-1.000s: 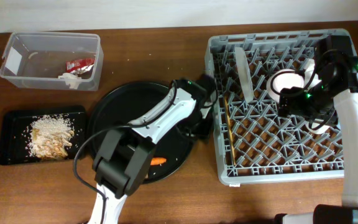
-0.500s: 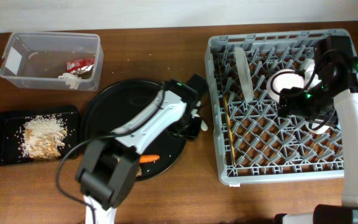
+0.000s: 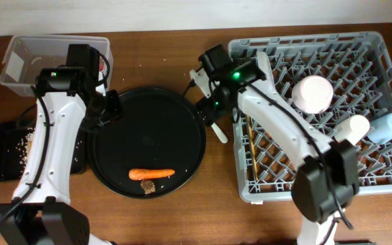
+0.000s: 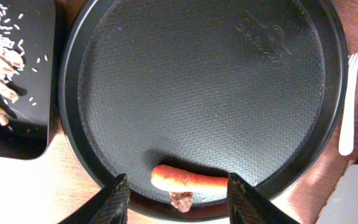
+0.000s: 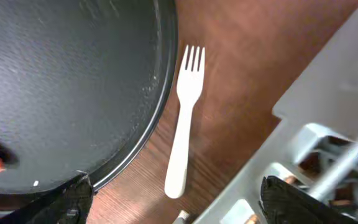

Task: Sort waste into correct bins and load items into the dishwasher rack
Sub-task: 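Grasp the white fork beside the platter with the right gripper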

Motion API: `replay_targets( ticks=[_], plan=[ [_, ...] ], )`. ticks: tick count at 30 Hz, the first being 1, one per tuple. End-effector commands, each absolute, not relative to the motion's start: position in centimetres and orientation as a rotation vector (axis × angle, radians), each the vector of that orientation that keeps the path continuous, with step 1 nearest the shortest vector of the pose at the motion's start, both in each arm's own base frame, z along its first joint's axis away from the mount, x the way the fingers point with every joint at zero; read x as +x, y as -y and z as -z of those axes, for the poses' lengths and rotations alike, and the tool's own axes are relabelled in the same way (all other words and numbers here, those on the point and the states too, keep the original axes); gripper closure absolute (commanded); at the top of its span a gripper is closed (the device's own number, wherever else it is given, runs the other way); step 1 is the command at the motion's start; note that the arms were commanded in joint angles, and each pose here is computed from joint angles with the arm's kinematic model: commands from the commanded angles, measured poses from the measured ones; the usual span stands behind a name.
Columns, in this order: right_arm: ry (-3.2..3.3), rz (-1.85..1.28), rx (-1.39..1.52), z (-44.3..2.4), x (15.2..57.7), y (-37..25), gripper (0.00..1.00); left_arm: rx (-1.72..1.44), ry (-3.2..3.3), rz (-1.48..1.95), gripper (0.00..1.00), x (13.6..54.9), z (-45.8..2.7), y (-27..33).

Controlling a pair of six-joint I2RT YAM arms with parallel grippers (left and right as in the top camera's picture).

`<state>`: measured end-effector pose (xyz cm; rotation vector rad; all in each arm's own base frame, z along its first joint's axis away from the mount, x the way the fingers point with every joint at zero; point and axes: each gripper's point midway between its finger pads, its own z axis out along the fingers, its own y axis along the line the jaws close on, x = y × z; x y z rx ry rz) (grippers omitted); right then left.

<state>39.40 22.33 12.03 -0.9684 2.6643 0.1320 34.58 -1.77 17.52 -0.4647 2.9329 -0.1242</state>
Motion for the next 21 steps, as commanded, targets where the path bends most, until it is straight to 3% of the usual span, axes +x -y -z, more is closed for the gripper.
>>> replay_targets(
  ticks=[1, 9, 14, 17, 21],
  plan=[
    [-2.731, -0.110, -1.007, -8.9, 39.2, -22.4, 0.13, -0.466, -2.913, 0.095, 0.50, 34.4, -18.1, 1.3],
    [-2.854, -0.014, -1.035, -3.4, 38.7, -21.2, 0.22, -0.466, -2.912, 0.095, 0.49, 34.4, -18.1, 1.3],
    [-2.915, 0.016, -1.048, -0.2, 38.3, -20.8, 0.33, -0.466, -2.913, 0.095, 0.49, 34.4, -18.1, 1.3],
    [-2.911, 0.089, -1.024, 0.1, 38.8, -20.1, 0.41, -0.466, -2.913, 0.095, 0.49, 34.4, -18.1, 1.3],
    [-2.928, 0.207, -1.033, 0.0, 38.6, -18.6, 0.43, -0.453, -2.915, 0.093, 0.49, 34.4, -18.1, 1.3]
  ],
)
